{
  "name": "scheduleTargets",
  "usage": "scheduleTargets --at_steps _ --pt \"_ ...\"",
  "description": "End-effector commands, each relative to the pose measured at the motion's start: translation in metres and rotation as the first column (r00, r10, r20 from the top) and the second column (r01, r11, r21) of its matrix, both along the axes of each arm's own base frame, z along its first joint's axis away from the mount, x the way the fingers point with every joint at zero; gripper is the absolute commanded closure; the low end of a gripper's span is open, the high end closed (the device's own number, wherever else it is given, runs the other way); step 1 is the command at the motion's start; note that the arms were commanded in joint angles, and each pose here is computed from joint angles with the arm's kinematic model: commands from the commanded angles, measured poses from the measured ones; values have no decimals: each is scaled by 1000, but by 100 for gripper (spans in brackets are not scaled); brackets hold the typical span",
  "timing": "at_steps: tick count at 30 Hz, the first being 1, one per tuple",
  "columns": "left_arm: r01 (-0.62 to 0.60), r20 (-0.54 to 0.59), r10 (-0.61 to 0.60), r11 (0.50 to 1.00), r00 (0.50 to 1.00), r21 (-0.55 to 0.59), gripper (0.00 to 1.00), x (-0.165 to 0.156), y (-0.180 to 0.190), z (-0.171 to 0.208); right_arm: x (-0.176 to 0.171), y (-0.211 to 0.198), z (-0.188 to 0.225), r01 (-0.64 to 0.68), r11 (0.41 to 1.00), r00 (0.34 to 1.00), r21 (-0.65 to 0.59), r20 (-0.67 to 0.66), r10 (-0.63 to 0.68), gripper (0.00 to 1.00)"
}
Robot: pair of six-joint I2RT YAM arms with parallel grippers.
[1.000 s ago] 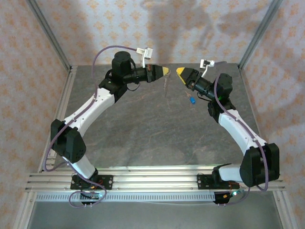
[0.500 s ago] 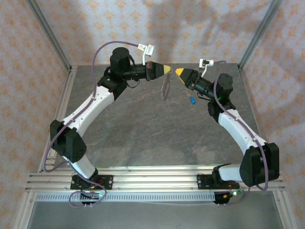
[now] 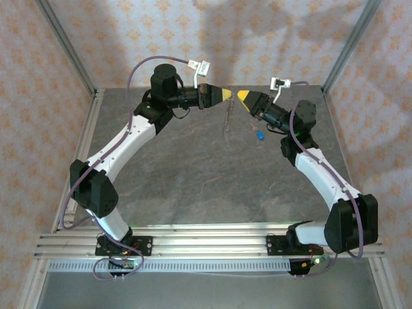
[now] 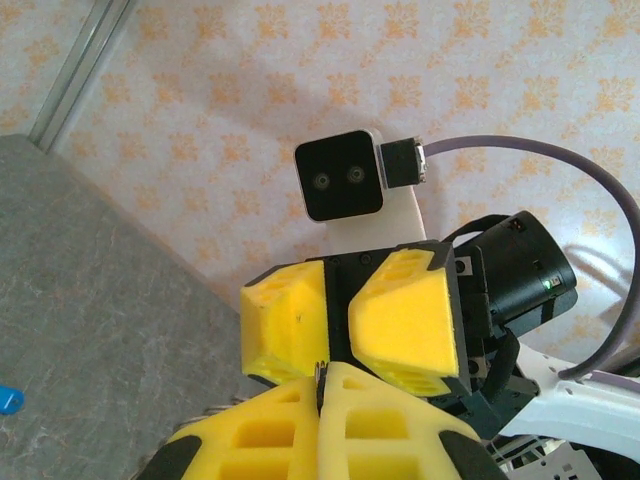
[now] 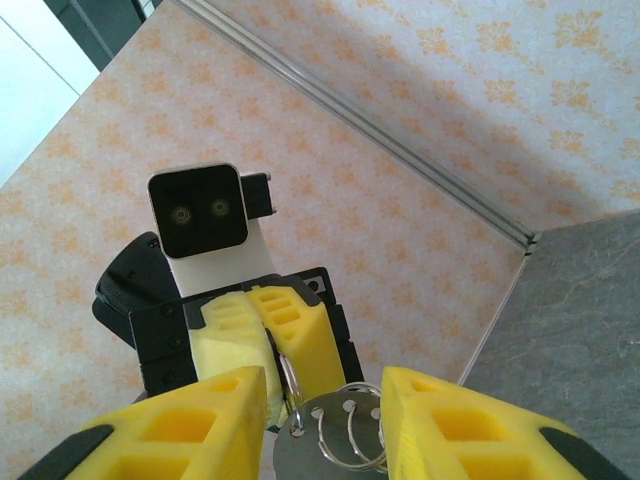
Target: Put the keys on the keyring
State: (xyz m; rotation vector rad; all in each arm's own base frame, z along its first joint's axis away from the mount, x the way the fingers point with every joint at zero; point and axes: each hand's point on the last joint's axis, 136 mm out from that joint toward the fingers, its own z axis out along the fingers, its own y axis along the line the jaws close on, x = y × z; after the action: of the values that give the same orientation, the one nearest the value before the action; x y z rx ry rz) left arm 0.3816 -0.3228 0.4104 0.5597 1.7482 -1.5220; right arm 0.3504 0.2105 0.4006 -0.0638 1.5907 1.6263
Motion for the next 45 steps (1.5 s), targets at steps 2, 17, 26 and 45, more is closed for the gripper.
scheduleTargets --at_steps 2,17,26,45 --pt "29 42 -28 999 999 -30 100 -4 -2 15 -13 3 26 -16 999 995 32 94 13 65" --pt "36 43 -35 999 998 -29 100 -7 -4 14 -20 9 34 -37 999 994 39 109 33 71" --pt "41 42 -40 999 998 -29 100 -7 -7 13 -21 11 35 -43 998 993 42 111 38 72" --pt "46 34 -44 998 998 -38 100 -2 -15 12 -16 14 30 -52 998 994 41 101 48 100"
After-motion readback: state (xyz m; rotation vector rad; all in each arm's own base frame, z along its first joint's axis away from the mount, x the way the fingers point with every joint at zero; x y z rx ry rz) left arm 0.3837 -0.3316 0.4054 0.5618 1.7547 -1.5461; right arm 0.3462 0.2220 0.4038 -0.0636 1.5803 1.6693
